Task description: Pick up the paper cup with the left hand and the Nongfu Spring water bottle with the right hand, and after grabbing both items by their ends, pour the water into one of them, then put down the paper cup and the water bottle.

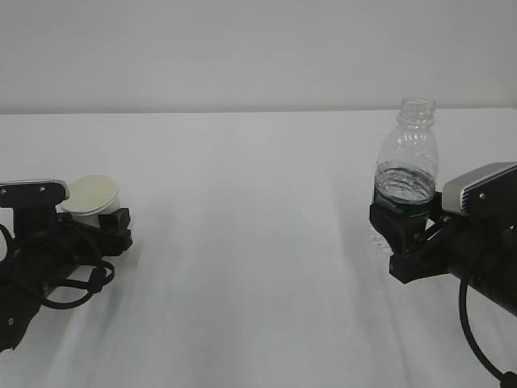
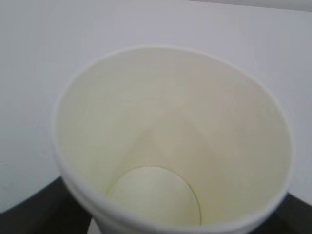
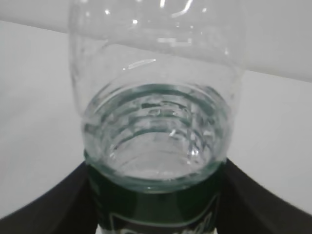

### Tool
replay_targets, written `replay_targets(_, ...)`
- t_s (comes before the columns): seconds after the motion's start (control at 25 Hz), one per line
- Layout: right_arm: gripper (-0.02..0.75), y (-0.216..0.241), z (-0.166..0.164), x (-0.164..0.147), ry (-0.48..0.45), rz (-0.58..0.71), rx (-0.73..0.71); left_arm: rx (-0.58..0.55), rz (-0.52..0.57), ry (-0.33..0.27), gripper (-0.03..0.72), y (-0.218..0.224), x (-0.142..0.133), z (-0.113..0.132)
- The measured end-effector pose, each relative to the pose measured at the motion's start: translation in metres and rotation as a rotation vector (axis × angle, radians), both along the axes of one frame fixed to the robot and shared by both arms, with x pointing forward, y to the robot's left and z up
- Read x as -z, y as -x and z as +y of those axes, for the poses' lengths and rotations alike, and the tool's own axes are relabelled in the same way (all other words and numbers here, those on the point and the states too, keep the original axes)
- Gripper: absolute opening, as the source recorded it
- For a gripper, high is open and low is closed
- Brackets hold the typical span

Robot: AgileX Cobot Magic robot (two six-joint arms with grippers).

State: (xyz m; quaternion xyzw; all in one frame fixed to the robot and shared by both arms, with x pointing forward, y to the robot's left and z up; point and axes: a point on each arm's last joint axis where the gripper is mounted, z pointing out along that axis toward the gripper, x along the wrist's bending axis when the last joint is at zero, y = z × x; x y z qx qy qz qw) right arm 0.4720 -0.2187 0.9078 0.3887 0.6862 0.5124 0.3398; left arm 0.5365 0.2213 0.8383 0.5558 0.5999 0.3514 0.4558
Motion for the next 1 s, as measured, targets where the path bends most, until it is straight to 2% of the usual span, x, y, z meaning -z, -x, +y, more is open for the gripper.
replay_targets(0.4, 0.465, 0.0, 0.0, 0.0, 0.001, -0.001, 0.001, 0.02, -0.001, -0.002, 0.535, 0.0, 0.0, -0.002)
replay_targets(0.72, 0.465, 0.0, -0.001, 0.0, -0.001, 0.0, 0.009, 0.205, -0.032, -0.01, 0.534, 0.001, -0.009, -0.017)
replay_targets(1.0, 0.465, -0.001, -0.001, 0.0, -0.002, 0.0, 0.017, 0.323, -0.068, -0.015, 0.52, 0.003, -0.019, -0.027)
